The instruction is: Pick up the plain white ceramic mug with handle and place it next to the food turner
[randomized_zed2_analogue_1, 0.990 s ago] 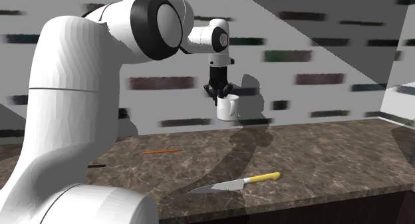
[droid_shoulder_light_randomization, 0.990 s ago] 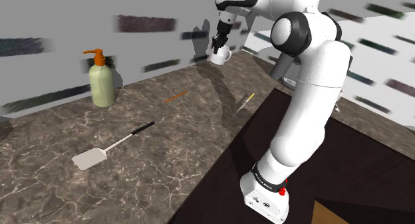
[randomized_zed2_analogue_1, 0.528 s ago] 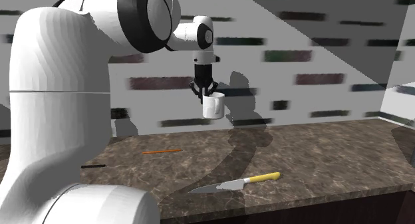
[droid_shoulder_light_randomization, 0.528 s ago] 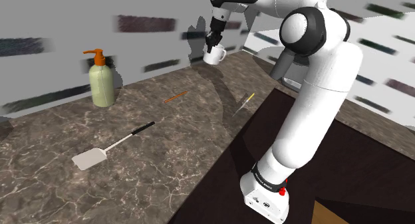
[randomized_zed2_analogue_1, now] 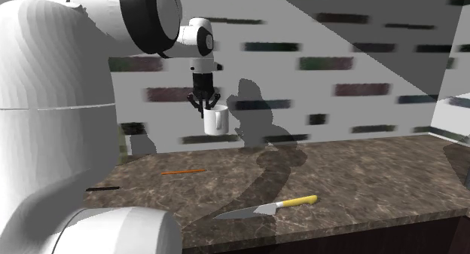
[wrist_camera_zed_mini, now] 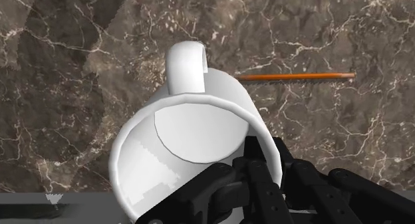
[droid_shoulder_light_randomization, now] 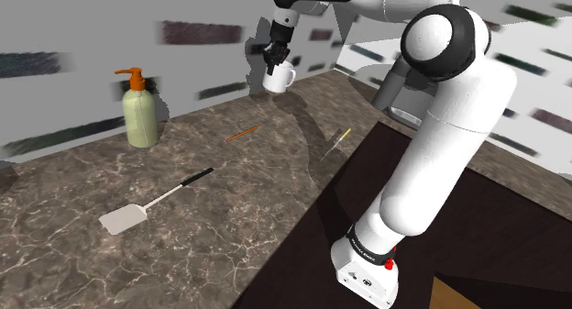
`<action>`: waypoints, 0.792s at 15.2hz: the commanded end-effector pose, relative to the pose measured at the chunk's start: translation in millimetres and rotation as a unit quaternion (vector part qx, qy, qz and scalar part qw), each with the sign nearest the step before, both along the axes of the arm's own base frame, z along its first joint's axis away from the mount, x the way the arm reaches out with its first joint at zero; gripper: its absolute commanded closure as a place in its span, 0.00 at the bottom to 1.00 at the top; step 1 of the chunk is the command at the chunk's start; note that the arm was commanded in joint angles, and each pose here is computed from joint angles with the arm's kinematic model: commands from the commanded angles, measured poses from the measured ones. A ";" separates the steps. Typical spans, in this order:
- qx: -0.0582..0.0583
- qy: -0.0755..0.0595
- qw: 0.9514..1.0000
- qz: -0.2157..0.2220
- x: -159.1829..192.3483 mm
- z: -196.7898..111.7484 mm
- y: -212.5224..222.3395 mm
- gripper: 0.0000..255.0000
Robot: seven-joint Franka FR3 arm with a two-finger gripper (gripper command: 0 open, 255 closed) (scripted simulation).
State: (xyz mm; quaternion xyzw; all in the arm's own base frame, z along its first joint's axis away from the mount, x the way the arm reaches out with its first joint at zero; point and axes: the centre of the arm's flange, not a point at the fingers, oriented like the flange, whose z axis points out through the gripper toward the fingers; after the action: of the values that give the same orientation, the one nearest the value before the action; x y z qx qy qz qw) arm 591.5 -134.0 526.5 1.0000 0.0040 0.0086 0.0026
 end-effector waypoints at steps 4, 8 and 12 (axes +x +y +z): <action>0.000 0.000 1.000 -0.001 1.6 0.7 68.2 1.00; 0.000 0.000 1.000 -0.001 4.1 0.8 120.9 1.00; 0.000 0.000 1.000 -0.001 6.7 1.0 173.7 1.00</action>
State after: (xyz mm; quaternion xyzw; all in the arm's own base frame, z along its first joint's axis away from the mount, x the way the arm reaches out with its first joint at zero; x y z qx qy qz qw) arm 600.2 28.1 525.6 0.9999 0.0042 0.0087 0.0027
